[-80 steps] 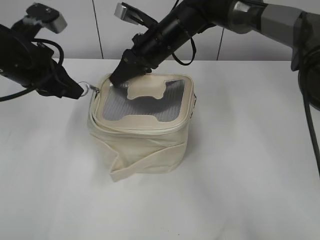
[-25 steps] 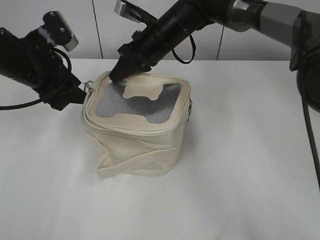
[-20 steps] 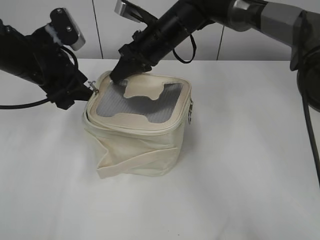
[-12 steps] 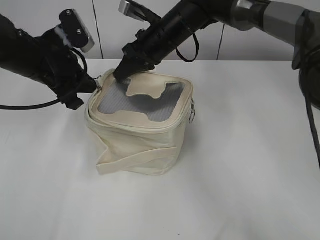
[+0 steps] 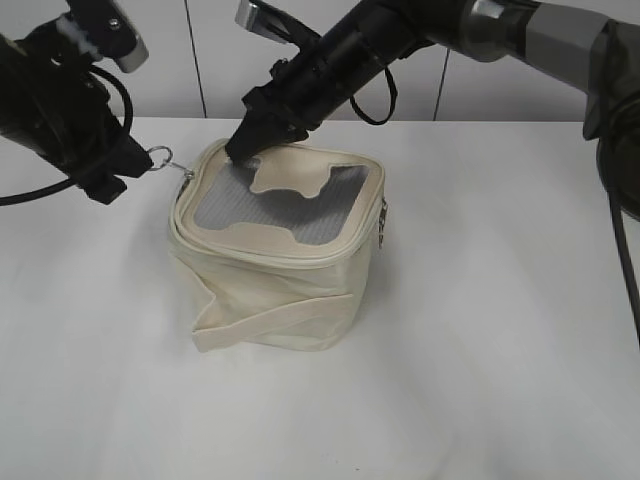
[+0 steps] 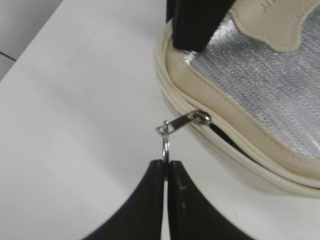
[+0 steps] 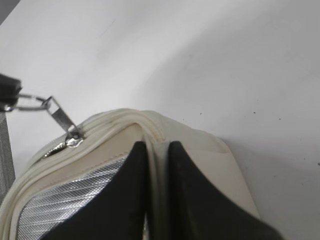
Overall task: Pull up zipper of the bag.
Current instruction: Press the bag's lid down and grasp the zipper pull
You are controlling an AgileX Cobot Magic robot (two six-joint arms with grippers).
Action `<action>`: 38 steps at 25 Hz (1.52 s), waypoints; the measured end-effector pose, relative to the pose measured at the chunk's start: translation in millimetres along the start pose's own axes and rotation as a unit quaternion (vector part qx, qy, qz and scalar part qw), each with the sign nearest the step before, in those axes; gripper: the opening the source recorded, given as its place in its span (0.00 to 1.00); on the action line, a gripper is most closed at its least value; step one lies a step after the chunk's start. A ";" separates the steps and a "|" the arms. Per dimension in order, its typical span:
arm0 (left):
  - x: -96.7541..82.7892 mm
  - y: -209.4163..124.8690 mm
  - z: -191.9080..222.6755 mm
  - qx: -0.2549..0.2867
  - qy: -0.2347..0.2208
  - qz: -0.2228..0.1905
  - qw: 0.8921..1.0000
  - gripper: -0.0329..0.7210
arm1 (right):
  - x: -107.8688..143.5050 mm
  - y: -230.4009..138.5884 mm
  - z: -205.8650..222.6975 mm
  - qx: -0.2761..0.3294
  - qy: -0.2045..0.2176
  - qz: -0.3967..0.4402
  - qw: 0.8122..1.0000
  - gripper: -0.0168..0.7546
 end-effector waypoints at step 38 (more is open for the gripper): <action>-76.6 -22.8 -43.9 0.149 -0.135 -0.005 0.980 0.03 | 9.8 -2.6 4.1 0.015 0.018 0.035 0.999 0.14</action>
Point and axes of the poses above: a point on each arm's last joint axis where the gripper is mounted, z pointing out along that axis toward the gripper, x along the wrist's bending axis when the last joint is at zero, y = z × x, the point moved 5 cm from there along z, pointing out along that axis toward the gripper, and after that the axes turned 7 degrees about -z, right-handed, at the moved point
